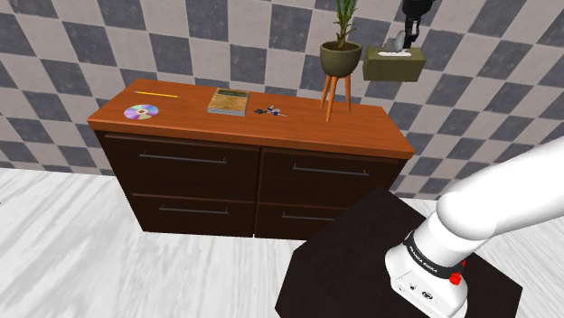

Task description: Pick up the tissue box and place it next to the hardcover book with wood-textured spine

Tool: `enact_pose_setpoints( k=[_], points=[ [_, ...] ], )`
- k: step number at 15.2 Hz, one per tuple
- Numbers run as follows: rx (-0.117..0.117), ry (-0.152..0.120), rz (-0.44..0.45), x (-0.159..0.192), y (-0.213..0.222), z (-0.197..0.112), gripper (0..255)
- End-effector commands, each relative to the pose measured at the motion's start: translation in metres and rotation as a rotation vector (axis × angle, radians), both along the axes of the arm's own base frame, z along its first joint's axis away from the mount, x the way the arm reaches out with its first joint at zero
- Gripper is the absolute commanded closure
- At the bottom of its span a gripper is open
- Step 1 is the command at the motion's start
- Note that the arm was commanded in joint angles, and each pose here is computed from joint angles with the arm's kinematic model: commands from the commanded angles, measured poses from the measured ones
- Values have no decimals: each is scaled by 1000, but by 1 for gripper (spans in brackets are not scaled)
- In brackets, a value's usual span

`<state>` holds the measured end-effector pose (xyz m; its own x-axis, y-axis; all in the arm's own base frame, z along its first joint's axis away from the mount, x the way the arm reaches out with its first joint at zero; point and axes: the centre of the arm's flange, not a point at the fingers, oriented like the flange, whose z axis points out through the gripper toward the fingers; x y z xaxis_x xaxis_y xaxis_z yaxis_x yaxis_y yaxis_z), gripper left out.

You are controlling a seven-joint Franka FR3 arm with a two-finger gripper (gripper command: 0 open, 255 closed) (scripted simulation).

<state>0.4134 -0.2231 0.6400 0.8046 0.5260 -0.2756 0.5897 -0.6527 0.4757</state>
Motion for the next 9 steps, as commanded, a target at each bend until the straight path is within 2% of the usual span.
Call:
enact_pose_setpoints(
  k=[1,9],
  points=[
    [1,1,1,24,11,-8,255],
    [1,1,1,115,54,-41,255]
  ],
)
